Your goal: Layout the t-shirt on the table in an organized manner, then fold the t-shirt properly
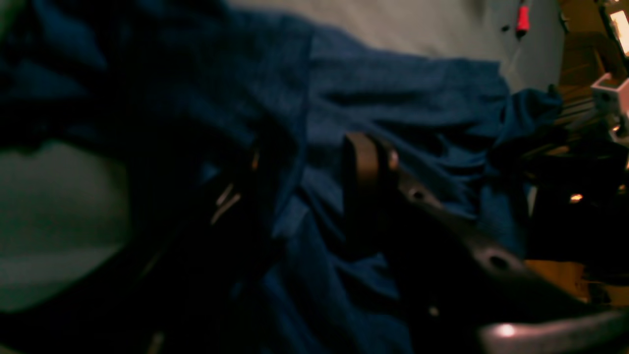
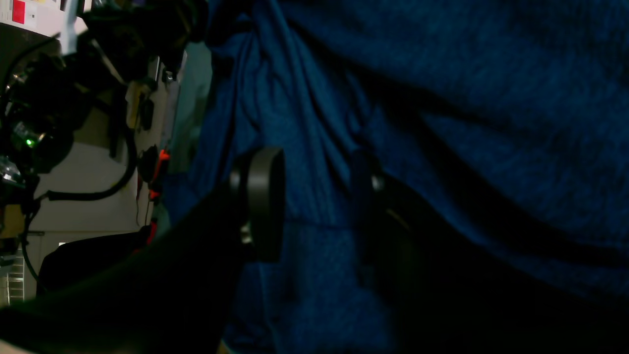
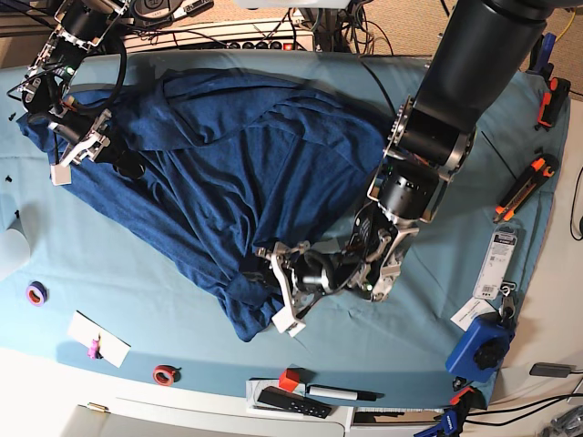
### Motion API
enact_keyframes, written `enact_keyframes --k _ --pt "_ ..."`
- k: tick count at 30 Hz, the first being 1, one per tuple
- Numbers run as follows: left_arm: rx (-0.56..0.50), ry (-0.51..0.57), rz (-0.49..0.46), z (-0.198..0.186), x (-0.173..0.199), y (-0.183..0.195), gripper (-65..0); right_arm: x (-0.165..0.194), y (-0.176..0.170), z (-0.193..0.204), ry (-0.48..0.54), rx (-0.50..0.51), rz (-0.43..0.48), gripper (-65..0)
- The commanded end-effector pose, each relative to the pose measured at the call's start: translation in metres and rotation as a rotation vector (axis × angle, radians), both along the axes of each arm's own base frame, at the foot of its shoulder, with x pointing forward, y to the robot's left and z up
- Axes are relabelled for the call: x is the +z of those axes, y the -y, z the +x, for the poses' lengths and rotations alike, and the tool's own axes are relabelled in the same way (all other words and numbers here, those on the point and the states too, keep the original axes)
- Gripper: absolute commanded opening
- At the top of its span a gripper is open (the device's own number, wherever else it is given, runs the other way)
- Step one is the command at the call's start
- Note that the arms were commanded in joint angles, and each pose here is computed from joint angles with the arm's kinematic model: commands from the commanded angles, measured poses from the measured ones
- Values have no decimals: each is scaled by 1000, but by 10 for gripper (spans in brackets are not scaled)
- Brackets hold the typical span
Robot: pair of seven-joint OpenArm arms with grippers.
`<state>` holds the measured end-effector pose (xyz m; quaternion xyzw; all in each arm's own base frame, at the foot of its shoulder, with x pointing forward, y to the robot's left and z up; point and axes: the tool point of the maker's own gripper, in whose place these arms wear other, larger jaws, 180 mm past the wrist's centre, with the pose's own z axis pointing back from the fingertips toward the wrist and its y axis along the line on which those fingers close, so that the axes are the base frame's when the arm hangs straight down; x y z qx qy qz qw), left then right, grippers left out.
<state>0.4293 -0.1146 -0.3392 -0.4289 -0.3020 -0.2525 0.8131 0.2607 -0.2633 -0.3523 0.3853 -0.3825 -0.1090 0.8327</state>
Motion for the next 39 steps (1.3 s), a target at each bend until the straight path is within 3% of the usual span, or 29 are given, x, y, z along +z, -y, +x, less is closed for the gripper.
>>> enact_keyframes --k 1,6,16,18,21,23,25,29,35,37,39 --pt "9 83 -35 17 28 6 -445 17 8 9 57 -13 -9 -424" --pt "2 174 58 24 21 -1 -362 17 8 9 57 -13 -9 -424" --pt "6 238 32 30 38 4 -361 17 8 9 57 -13 -9 -424" --pt "9 240 27 30 39 4 -423 17 8 9 57 -13 -9 -424" --pt "12 236 21 29 37 4 -628 17 8 9 57 -13 -9 -424" --pt "20 235 9 28 35 5 -650 17 8 9 57 -13 -9 -424" --pt "25 235 2 26 33 5 -600 17 8 9 57 -13 -9 -424" --pt "-10 253 42 20 26 10 -367 17 8 9 57 -13 -9 -424" --pt "-13 258 44 19 27 18 -350 17 8 9 57 -13 -9 -424" --pt "-3 259 39 20 29 20 -400 17 8 9 57 -13 -9 -424" --pt "-2 259 34 20 30 22 -548 17 8 9 57 -13 -9 -424"
